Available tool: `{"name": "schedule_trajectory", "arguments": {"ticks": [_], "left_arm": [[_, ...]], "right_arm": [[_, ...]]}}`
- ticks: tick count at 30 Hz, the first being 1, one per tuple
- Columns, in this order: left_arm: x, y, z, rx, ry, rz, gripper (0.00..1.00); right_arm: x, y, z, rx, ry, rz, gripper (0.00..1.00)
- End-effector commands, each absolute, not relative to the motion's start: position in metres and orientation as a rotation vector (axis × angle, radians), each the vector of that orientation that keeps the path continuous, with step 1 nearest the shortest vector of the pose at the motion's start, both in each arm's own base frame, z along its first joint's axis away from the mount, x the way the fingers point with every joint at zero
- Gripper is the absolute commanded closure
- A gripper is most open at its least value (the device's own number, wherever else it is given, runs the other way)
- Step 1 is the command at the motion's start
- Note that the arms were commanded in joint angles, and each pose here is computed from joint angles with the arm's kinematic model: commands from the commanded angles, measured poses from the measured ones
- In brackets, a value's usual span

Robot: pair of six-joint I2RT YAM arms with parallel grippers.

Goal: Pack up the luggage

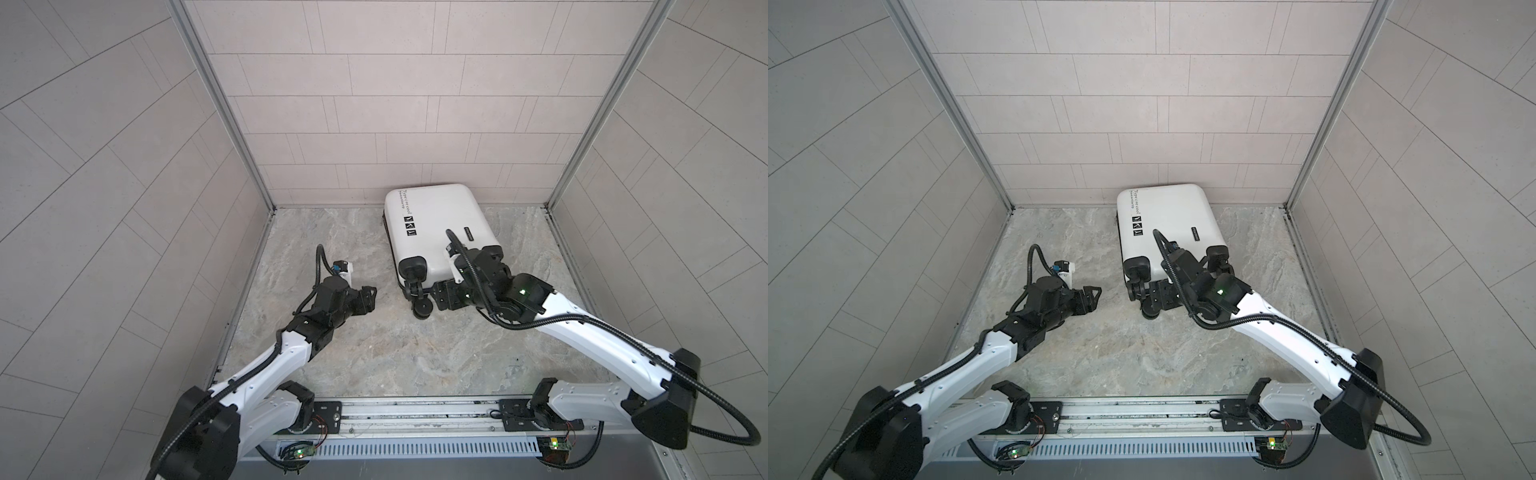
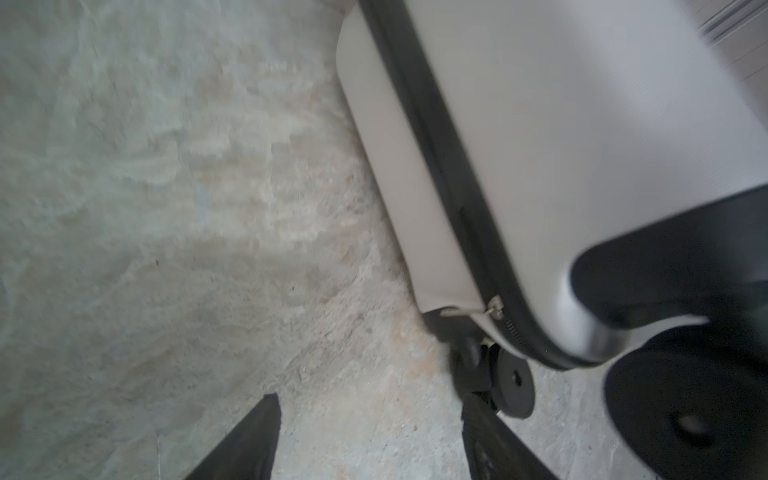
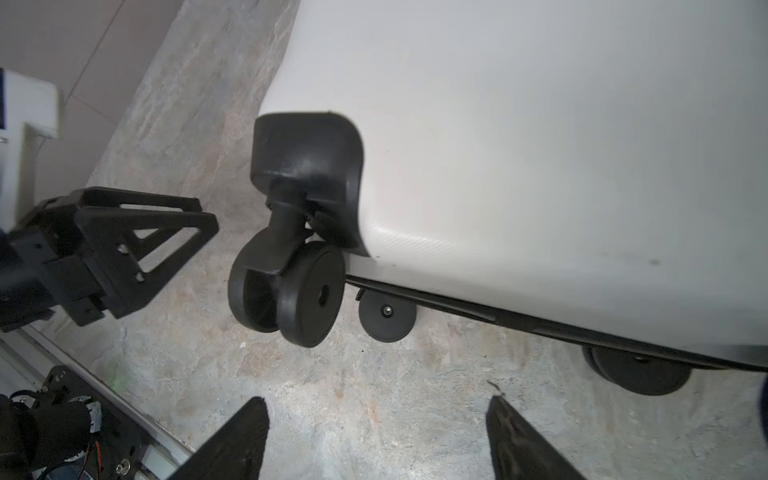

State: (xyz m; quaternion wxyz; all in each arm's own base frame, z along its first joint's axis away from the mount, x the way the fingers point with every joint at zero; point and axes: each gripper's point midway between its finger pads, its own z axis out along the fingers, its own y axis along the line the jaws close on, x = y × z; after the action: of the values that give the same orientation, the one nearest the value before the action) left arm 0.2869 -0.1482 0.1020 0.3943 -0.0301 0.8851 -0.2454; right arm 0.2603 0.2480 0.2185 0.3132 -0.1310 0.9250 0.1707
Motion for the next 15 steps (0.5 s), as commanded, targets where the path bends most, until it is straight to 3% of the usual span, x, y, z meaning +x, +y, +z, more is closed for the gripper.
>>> {"name": "schedule_trajectory", "arguments": {"ticks": [1, 12, 15], "left_arm": [[0.296, -0.164, 0.127, -0.036, 2.07, -0.747, 0.26], [0.285, -0.178, 0.108, 0.148, 2.012, -0.731, 0.27], [0.287, -0.187, 0.11, 0.204, 1.971, -0.73, 0.29]], "right_arm": [[0.262, 0.272, 0.227, -0.337, 2.441, 0.465, 0.15], [0.275, 0.301, 0.186, -0.396, 2.546, 0.271, 0.14], [0.279, 0.302, 0.181, -0.394, 2.551, 0.228, 0.19]]}}
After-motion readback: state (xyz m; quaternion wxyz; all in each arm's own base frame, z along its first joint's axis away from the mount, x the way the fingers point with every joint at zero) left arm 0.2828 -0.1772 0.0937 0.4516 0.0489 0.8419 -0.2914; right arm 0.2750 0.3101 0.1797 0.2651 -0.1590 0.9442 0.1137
